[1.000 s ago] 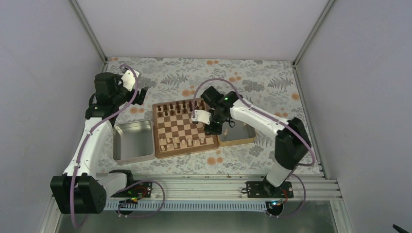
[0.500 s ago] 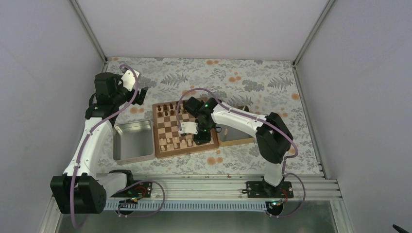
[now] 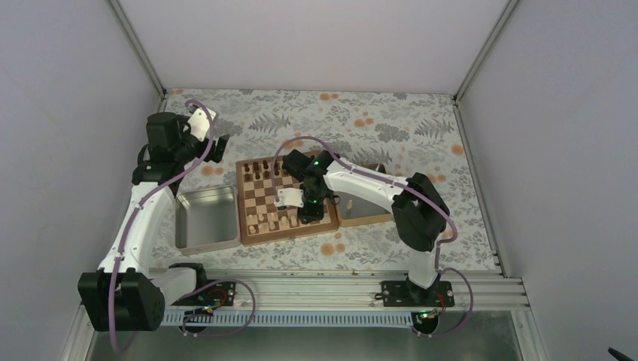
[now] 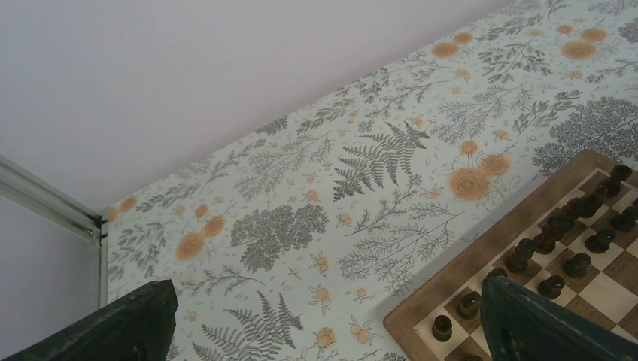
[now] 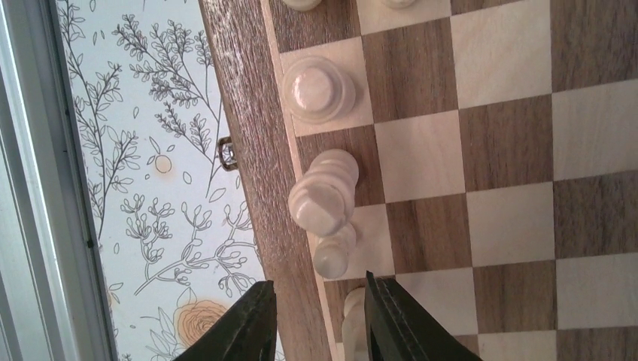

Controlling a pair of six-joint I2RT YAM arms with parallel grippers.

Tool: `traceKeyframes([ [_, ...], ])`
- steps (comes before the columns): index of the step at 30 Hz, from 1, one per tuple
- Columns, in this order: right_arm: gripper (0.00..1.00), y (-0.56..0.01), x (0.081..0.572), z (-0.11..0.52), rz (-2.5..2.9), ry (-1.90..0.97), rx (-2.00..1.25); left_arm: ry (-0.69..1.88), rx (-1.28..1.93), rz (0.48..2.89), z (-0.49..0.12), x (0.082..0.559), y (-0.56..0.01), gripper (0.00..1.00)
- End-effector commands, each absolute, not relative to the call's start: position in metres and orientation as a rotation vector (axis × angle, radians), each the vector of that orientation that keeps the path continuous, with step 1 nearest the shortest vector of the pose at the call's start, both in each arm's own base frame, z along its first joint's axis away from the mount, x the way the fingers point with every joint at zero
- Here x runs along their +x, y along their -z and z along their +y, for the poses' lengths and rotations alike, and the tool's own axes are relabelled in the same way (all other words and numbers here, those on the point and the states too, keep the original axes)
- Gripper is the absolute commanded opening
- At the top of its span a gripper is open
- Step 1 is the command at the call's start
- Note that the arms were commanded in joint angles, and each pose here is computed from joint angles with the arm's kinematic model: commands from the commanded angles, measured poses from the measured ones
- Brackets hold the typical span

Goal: Set up the chess pieces on the board
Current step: Pick up the chess piece from the chessboard.

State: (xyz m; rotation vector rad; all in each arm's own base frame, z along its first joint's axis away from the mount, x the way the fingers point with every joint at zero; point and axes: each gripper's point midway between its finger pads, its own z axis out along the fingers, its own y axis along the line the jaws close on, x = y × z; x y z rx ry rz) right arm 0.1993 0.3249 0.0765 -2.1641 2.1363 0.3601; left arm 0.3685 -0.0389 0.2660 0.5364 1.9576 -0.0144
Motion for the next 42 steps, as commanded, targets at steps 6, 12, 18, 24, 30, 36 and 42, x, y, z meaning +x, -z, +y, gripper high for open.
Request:
traceKeyframes([
  [6,0.33,-0.068,0.2,0.334,2.112,-0.329,-2.205,0.019,0.553,1.95,-0.04,0.367,-0.265,1.0],
  [12,0.33,-0.065,0.2,0.334,2.118,-0.324,-2.209,0.018,0.552,1.947,-0.04,0.367,-0.266,1.0],
  [18,0.31,-0.061,0.203,0.335,2.122,-0.299,-2.205,0.018,0.552,1.946,-0.04,0.366,-0.266,1.0],
  [24,0.28,-0.056,0.207,0.335,2.135,-0.269,-2.193,0.017,0.552,1.945,-0.04,0.366,-0.267,1.0],
  [30,0.24,-0.053,0.21,0.335,2.141,-0.247,-2.185,0.018,0.553,1.949,-0.04,0.366,-0.266,1.0],
  [36,0.1,-0.051,0.212,0.336,2.147,-0.24,-2.175,0.022,0.553,1.95,-0.04,0.366,-0.265,1.0],
  [42,0.06,-0.061,0.212,0.34,2.127,-0.258,-2.161,0.019,0.553,1.949,-0.04,0.367,-0.266,1.0],
])
